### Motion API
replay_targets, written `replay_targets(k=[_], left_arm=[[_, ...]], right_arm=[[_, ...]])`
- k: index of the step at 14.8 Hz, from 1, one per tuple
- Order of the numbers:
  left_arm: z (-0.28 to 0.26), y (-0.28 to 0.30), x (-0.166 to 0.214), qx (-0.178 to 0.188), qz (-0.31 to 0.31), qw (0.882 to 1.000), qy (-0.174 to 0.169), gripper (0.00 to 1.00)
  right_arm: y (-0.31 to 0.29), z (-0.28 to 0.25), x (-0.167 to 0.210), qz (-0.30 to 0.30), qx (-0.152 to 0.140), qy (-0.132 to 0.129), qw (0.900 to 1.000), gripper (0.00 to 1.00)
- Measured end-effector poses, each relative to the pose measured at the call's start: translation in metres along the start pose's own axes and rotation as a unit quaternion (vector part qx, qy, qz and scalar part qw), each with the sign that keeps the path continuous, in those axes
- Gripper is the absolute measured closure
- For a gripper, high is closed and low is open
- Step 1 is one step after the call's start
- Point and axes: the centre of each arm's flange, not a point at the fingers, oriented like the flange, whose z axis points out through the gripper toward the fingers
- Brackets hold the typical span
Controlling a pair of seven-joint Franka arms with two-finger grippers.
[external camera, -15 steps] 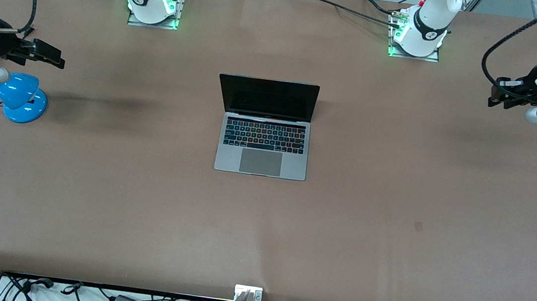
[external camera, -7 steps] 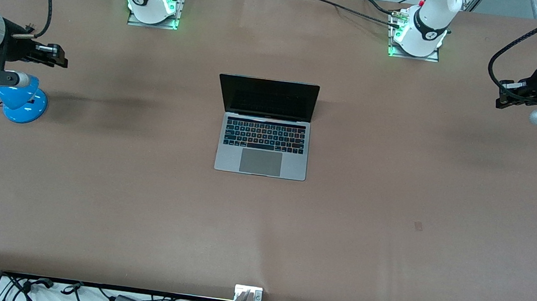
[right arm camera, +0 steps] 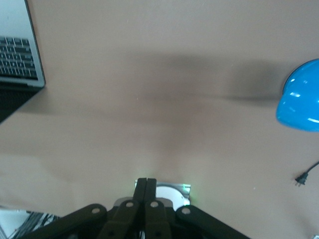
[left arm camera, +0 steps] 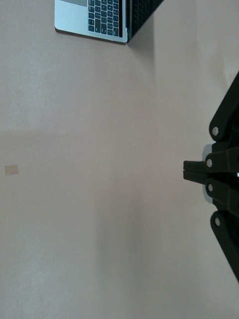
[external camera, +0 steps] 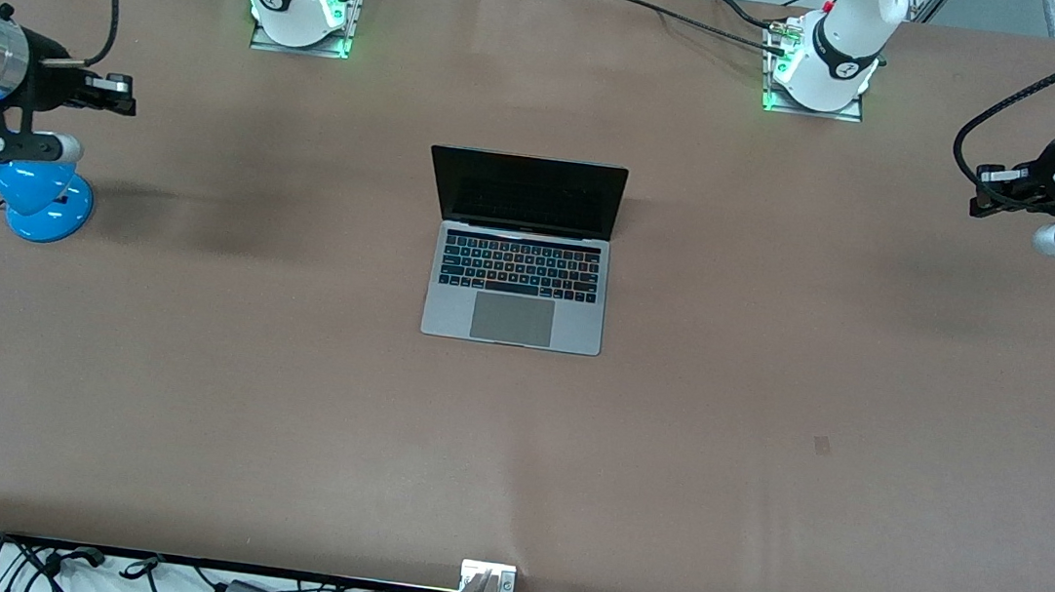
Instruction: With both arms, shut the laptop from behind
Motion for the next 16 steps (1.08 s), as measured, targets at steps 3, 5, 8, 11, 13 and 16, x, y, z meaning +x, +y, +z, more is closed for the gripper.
replay_targets(k=[3, 5, 8, 11, 13, 16], left_arm=[[0.001, 0.003, -0.001, -0.002, 0.003, 1.0, -0.003, 0.99], [0.003, 0.007, -0.004, -0.008, 0.006, 1.0, -0.017, 0.99], [0.01, 0.018, -0.009, -0.025, 0.015, 0.998, -0.049, 0.99], [0.03, 0.047, 0.002, -0.065, 0.038, 0.995, -0.072, 0.99], [0.05, 0.073, 0.012, -0.073, 0.057, 0.992, -0.08, 0.99], [0.074, 0.102, 0.014, -0.071, 0.071, 0.992, -0.08, 0.99]], right_arm=[[-0.012, 0.002, -0.004, -0.01, -0.003, -0.013, 1.0, 0.99], [-0.019, 0.002, -0.004, -0.016, -0.004, -0.016, 1.0, 0.99], [-0.046, 0.002, -0.007, -0.032, -0.008, -0.016, 0.999, 0.97], [-0.098, 0.006, -0.016, -0.018, -0.024, -0.016, 0.999, 0.98], [-0.13, 0.017, -0.02, -0.016, -0.018, -0.023, 0.999, 0.99], [-0.145, 0.042, -0.021, -0.011, 0.012, -0.033, 0.999, 0.99]])
